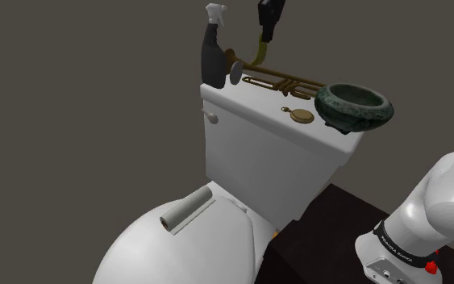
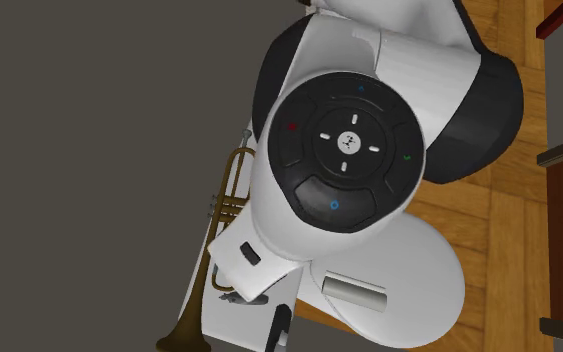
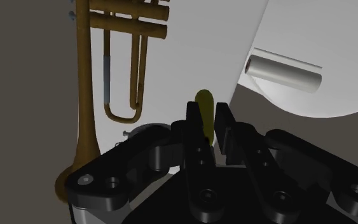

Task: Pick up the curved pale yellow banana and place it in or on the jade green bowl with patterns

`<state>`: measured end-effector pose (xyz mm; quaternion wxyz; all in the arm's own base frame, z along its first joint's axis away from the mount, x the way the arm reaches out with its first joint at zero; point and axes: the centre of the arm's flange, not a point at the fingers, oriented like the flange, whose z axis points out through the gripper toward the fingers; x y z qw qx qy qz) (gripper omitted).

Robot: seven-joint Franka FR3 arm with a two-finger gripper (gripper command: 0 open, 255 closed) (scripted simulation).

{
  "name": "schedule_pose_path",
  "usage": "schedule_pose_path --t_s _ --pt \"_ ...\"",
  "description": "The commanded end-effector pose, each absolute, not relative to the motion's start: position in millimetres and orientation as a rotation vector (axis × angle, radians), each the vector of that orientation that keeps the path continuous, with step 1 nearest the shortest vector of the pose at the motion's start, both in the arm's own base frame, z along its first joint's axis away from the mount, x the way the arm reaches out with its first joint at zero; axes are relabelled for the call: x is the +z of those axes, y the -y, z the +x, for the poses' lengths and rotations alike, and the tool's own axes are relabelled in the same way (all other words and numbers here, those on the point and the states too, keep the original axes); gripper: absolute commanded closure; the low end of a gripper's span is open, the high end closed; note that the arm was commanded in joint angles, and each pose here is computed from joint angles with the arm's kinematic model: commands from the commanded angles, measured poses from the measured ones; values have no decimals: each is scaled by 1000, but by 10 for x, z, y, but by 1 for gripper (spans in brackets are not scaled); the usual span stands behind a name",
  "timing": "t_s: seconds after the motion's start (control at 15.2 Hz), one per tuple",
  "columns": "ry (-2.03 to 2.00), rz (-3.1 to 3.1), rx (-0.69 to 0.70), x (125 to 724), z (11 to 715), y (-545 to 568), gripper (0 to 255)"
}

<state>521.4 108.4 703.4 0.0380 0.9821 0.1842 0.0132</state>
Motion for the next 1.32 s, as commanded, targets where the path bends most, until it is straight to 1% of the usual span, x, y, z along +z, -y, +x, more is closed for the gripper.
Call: schedule_pose_path --t_s 0.0,1.25 --pt "-565 3013 40 7100 5216 -1088 255" --pt "-565 3013 40 7171 2845 -273 255"
